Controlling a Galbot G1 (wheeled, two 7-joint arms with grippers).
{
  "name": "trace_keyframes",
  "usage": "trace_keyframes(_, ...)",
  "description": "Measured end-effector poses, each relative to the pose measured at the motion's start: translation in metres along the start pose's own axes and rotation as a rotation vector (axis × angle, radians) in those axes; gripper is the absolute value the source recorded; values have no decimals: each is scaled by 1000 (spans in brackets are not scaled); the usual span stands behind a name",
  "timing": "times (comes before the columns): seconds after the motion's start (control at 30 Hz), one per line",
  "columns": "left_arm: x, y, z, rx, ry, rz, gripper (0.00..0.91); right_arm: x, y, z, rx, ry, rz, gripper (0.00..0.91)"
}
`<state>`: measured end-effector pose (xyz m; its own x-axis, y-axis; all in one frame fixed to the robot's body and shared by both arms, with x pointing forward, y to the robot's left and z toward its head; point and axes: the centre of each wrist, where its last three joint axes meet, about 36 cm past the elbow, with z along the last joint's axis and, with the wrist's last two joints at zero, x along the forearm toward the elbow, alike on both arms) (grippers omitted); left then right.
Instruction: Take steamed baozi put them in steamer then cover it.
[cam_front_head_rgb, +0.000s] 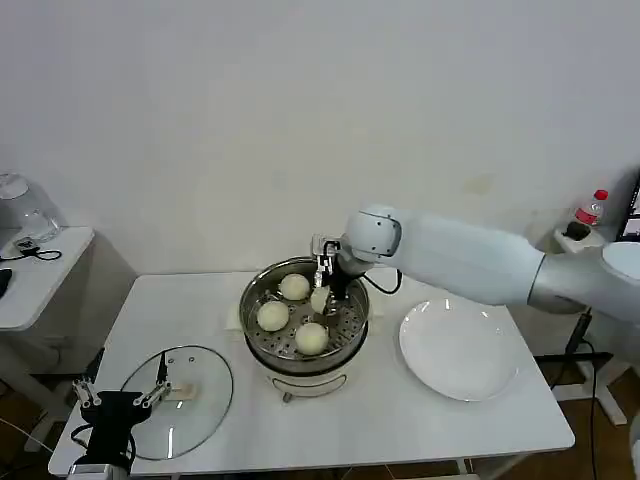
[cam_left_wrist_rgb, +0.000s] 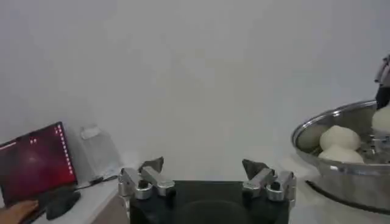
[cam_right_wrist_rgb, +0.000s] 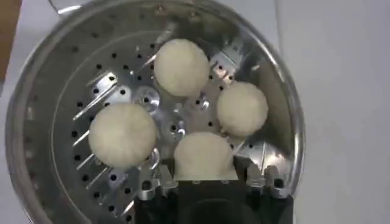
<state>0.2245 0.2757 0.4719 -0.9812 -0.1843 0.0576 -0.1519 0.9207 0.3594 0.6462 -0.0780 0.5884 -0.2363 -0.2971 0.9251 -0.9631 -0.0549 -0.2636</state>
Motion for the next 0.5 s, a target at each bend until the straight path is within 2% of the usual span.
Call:
trace_keyframes(0.17,0,0,0,-2,0,0,907,-10,2,-1,6,7,0,655)
trace_keyframes(0.2,0,0,0,-2,0,0,907,-11,2,-1,6,7,0,887)
trace_keyframes(0.23,0,0,0,-2,0,0,907,-12,3,-1,6,8,0,907)
trace_keyframes(0.5,1,0,0,2,0,-1,907,-14,3,2,11,3,6,907)
